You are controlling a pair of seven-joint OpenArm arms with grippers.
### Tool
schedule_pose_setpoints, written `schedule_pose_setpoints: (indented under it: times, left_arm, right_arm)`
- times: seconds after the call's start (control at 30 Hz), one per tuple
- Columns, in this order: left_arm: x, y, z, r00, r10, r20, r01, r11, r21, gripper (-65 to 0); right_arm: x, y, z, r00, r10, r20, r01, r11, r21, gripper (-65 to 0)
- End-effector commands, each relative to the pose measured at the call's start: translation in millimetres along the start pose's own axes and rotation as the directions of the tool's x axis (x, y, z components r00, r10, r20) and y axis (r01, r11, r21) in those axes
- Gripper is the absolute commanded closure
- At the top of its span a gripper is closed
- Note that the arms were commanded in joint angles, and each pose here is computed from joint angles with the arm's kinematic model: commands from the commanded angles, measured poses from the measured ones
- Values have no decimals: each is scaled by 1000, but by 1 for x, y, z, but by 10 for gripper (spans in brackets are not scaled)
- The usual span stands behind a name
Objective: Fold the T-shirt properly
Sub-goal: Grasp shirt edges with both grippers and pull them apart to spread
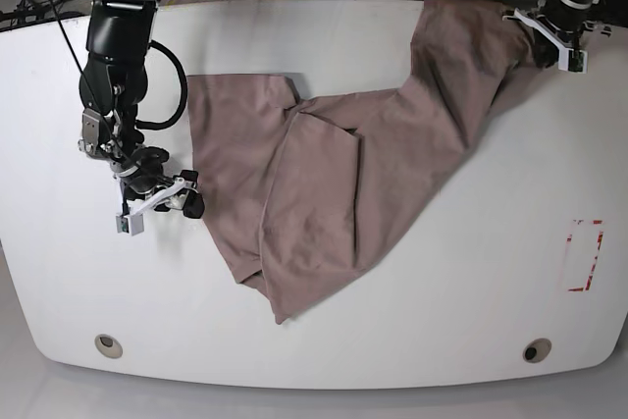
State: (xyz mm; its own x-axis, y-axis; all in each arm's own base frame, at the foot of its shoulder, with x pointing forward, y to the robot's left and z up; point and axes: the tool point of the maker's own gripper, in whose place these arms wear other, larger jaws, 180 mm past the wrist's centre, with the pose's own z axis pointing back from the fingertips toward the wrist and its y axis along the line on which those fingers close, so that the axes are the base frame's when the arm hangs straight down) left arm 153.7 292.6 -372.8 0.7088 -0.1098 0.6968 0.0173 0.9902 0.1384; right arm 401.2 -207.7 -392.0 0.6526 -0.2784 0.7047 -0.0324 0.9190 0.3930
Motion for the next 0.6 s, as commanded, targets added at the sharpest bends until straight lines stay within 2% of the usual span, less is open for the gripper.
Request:
schedule_pose_setpoints:
  times: [0.0, 0.37, 0.57]
  left_arm:
    - [15, 10, 1, 999, -27, 20, 27, 1000, 6, -19]
    - [61, 40, -15, 999, -35, 33, 32, 997, 69, -21]
    - [90, 51, -25, 993, -112, 37, 106, 985, 134, -21]
  right_arm:
    - [6, 1, -6, 1000, -5, -7, 6, 1000, 27, -417]
    - [-11, 30, -27, 997, -58, -51, 63, 994, 93, -414]
    - [-24, 52, -35, 994, -53, -92, 65, 989, 130, -407]
